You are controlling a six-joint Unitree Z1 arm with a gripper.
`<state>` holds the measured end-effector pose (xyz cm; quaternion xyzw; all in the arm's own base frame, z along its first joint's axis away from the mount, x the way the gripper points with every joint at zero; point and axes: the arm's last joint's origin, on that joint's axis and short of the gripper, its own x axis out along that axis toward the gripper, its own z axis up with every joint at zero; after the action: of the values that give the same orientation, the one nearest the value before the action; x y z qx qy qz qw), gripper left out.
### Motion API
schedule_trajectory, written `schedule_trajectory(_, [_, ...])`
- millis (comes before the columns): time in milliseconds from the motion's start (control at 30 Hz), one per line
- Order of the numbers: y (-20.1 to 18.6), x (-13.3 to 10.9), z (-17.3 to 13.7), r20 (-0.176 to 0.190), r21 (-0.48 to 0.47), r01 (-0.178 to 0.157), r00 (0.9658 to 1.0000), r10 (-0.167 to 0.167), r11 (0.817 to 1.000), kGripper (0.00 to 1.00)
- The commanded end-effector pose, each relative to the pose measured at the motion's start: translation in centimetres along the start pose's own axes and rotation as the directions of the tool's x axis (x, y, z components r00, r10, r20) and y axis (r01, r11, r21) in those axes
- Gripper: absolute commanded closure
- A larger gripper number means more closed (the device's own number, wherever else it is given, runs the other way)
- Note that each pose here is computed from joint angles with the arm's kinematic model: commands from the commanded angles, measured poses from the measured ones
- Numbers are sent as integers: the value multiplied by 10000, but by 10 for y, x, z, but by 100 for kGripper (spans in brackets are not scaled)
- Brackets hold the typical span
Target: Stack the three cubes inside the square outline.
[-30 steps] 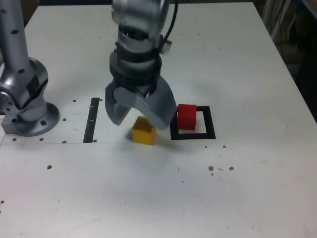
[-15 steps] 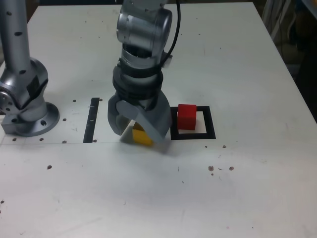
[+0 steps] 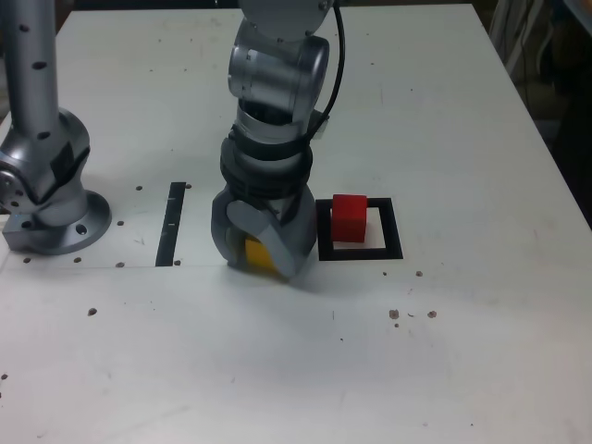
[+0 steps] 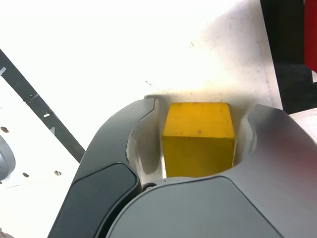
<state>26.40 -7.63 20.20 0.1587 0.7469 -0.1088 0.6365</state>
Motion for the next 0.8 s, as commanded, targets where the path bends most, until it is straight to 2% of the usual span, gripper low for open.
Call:
schedule_trajectory(0, [-1,0,-1,-33,-23,-15,10000,15,10000,64])
schedule_trajectory(167, [0,-2,1,-27,-53,17,10000,-17,10000,72])
schedule_trajectory(367, [0,-12,0,187,-56,-48,9998,49,10000,77])
schedule_trajectory(567, [3,-42,-10,381,-336,-454,9982,466,9984,80])
schedule_trajectory(767, [8,-84,-8,533,-459,-945,9939,969,9945,80])
